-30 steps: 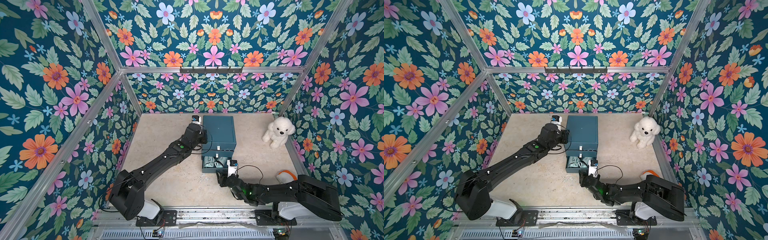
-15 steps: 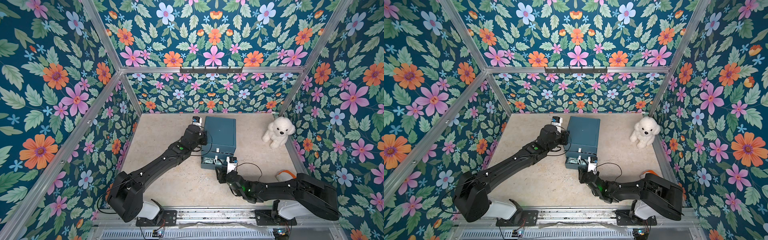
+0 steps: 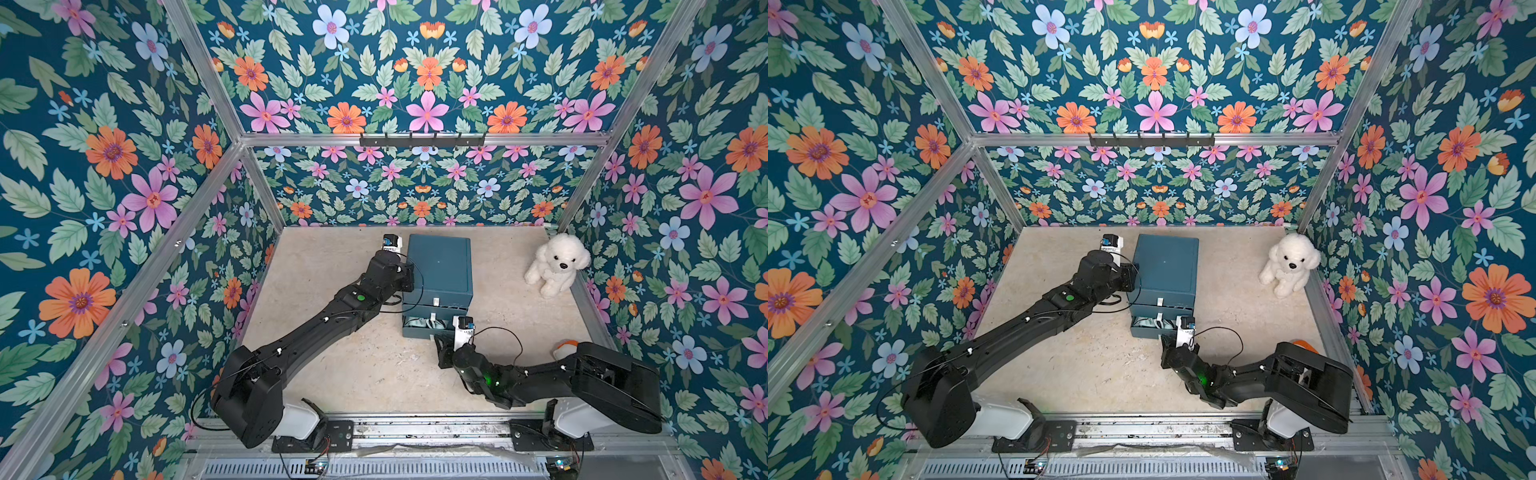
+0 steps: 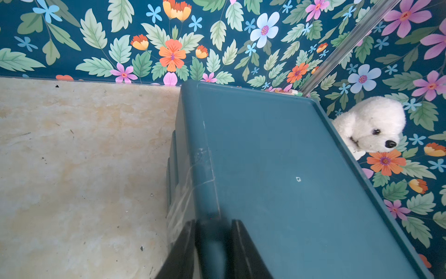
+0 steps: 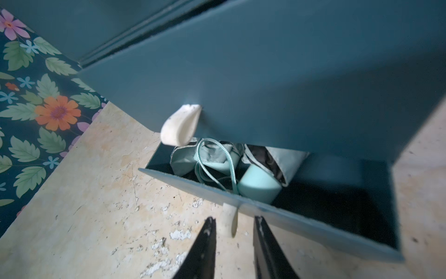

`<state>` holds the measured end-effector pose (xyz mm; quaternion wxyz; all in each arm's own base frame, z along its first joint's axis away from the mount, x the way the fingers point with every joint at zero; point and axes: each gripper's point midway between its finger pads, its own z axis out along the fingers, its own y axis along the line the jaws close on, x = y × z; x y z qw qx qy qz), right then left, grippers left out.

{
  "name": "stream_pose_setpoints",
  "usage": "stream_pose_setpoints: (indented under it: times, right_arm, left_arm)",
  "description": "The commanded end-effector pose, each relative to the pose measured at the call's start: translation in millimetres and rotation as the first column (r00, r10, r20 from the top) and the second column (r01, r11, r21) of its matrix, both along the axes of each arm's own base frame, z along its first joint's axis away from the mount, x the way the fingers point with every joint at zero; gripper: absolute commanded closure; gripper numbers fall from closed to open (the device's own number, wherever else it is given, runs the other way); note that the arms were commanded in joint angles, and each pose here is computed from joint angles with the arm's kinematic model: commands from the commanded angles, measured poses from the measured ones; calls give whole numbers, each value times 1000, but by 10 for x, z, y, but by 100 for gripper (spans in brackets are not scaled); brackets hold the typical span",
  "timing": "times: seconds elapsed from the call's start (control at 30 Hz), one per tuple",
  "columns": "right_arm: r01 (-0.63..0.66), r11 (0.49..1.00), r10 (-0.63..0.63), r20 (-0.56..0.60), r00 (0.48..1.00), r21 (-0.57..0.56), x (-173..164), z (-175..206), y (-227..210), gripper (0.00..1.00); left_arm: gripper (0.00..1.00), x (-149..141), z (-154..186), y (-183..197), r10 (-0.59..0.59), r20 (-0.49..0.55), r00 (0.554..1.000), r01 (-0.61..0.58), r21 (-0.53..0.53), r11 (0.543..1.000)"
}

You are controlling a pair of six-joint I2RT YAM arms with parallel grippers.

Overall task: Place the umbrella in the drawer by color
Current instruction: Close the drawer in the storage box.

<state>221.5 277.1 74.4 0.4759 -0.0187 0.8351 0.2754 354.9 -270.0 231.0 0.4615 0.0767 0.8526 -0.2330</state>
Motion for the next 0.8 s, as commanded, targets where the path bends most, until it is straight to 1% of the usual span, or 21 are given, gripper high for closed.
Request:
stream_pose_setpoints:
  times: [0.0, 0.07, 0.17, 0.2, 0.23, 0.27, 0.37, 0.4, 0.53, 0.63, 0.77]
  right_arm:
    - [32, 997, -33, 10, 999, 75, -9, 114, -78, 68]
    - [0, 996, -1, 11, 1000, 86, -66, 186, -50, 67]
    - [-60, 990, 54, 51, 997, 130, -215, 408, 59, 65]
    - [-67, 987, 59, 57, 997, 147, -230, 463, 74, 65]
    - [-70, 983, 60, 61, 996, 171, -234, 520, 87, 67]
    - [-54, 981, 43, 64, 997, 184, -211, 556, 80, 73]
    - [-2, 982, -12, 75, 997, 187, -101, 594, 89, 98]
    - [9, 984, -22, 70, 997, 179, -58, 578, 114, 100]
    - [37, 985, -46, 50, 998, 169, 76, 503, 229, 100]
    - [77, 982, -84, 34, 996, 171, 168, 431, 221, 100]
    - [53, 974, -54, 0, 999, 219, 253, 352, 302, 100]
  left_arm:
    - [69, -372, -654, 166, -14, -257, 966, 52, 141, 989]
    - [67, -359, -656, 178, 5, -261, 965, 31, 133, 991]
    - [66, -340, -627, 176, 17, -258, 966, 16, 123, 992]
    - [66, -333, -614, 178, 20, -257, 966, 11, 121, 993]
    - [66, -328, -597, 170, 21, -255, 967, 9, 115, 993]
    - [66, -323, -584, 174, 24, -254, 967, 4, 111, 994]
    - [66, -333, -555, 169, 31, -258, 966, -9, 87, 996]
    - [66, -341, -558, 172, 33, -261, 965, -12, 79, 997]
    - [66, -364, -592, 183, 39, -277, 960, -20, 72, 997]
    - [66, -378, -606, 179, 36, -282, 959, -16, 74, 997]
    - [67, -387, -613, 175, 33, -287, 957, -13, 70, 997]
